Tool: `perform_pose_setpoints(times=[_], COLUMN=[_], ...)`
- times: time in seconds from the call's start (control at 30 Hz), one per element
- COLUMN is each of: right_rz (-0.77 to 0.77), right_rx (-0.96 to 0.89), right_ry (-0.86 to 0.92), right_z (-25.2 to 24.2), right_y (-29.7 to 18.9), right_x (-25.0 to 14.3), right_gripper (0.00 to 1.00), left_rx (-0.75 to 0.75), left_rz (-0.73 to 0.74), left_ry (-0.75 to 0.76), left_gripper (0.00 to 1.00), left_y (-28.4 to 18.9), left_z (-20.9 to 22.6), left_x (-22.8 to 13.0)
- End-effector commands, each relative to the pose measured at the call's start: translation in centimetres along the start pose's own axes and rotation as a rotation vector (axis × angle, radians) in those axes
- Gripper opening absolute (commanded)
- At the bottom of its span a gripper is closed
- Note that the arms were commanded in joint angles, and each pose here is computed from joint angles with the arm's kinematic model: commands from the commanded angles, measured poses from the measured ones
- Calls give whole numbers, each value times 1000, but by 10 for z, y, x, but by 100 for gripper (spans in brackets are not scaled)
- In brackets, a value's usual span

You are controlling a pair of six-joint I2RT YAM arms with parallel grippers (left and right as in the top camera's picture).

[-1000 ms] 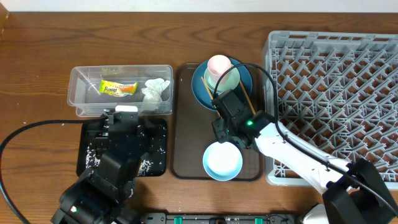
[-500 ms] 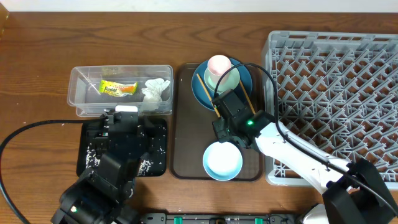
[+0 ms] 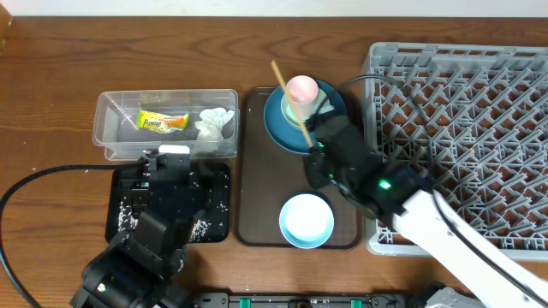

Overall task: Sort waste into correct bins and load items into the dishwasher rack
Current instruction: 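Lift the chopsticks with the right gripper toward the grey dish rack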

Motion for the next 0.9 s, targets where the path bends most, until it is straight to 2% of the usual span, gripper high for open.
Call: perform_pose_setpoints(times=[0.0, 0.43, 0.87], right_rz=[-69, 63, 129], right_rx=[-124, -396, -432], right_ry=[54, 265, 276], right_z=[-30, -124, -133], right_y=[-22, -44, -33], right_x=[12, -14, -25], right_gripper=[1, 1, 1], left_rx=[22, 22, 22], left_rz=[-25, -25, -25], left_ry=[-35, -35, -35], left_gripper=[95, 94, 95], left_y=[-6, -6, -6], left_z=[7, 7, 7], left_x=[10, 10, 10])
Point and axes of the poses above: each gripper's point midway between its finger pads, its own y axis out along the fingers, its own z axis along the line the jaws close on, x = y × z, the point moved 2 cm from there along -y, back along the fingers, and after that the axes turned 10 degrees about y, right-handed, at the moved point
